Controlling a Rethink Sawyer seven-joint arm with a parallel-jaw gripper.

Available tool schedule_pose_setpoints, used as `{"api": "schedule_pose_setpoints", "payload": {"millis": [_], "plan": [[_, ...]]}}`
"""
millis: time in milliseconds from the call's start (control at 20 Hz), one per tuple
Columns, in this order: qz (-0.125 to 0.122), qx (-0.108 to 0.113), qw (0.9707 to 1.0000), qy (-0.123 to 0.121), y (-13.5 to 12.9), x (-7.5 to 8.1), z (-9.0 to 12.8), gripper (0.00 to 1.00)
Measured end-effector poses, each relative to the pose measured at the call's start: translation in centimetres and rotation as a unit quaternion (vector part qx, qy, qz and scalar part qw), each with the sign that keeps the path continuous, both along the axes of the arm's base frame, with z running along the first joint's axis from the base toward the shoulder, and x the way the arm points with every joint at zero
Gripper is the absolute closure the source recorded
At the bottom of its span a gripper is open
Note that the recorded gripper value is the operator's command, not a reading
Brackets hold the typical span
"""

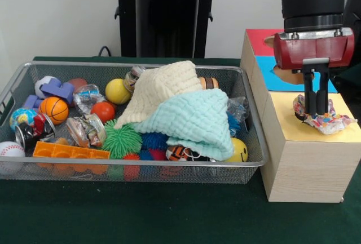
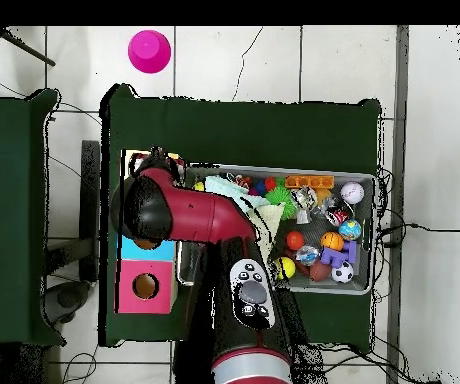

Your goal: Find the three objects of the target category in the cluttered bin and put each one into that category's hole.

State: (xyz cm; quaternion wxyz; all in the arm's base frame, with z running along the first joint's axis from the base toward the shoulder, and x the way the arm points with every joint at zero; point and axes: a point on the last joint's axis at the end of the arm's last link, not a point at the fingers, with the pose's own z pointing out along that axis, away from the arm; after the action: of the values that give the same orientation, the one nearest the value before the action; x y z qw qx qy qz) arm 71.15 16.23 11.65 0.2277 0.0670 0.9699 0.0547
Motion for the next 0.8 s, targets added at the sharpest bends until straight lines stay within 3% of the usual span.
{"api": "schedule_pose_setpoints", "payload": {"millis": [450, 800], "plan": [[0.0, -0.006, 1.0, 0.001, -0.1, -0.2, 0.0, 1.0], [0.003, -0.008, 0.9996, 0.028, 0.0, -1.1, -0.2, 1.0]]}}
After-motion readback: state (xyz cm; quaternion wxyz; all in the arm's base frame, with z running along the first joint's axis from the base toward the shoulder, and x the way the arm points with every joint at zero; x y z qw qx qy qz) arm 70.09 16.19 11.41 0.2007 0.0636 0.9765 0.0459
